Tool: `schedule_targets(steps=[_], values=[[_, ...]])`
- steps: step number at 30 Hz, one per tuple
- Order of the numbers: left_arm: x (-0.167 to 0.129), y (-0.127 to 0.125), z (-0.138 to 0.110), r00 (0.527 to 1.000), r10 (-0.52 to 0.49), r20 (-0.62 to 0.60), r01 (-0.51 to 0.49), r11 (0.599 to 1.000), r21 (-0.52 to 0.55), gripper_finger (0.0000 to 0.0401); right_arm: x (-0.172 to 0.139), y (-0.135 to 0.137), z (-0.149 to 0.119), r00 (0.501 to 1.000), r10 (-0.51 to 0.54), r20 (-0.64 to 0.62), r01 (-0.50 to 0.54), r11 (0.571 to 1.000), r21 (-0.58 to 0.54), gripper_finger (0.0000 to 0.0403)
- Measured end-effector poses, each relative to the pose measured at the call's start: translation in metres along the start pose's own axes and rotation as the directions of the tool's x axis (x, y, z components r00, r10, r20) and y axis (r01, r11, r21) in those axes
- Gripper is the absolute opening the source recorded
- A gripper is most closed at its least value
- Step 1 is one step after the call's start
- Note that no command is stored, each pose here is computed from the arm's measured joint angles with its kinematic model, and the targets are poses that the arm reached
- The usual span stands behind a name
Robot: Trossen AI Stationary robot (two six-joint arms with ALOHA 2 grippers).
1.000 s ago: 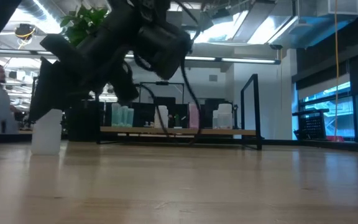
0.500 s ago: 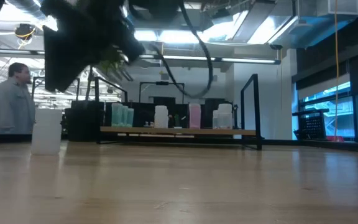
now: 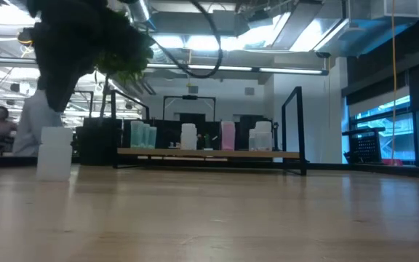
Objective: Pick and place medicine bottles onto shelf by color
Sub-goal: Put the white medicine bottle on the shelf aligned with the other white medicine bottle
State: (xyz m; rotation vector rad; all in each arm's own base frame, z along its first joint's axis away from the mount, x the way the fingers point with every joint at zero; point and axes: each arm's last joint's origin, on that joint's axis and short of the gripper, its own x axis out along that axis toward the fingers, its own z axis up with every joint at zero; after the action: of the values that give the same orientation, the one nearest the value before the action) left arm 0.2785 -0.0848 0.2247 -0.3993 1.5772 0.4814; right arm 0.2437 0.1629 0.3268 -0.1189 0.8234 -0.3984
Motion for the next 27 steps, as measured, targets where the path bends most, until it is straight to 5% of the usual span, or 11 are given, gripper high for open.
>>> schedule_targets(steps=[12,27], values=[[0.022,0.005,-0.004,0.999,0.027,0.020,-0.027,0.999,0.027,0.0336,0.000,0.002,0.000,0.999,0.043,-0.024,-0.042,0.999,0.008,0.0232],[0.041,0.006,-0.004,0.996,0.027,0.083,-0.029,0.999,0.024,0.0323,0.000,0.002,0.000,0.999,0.045,-0.020,-0.045,0.999,0.012,0.0232]])
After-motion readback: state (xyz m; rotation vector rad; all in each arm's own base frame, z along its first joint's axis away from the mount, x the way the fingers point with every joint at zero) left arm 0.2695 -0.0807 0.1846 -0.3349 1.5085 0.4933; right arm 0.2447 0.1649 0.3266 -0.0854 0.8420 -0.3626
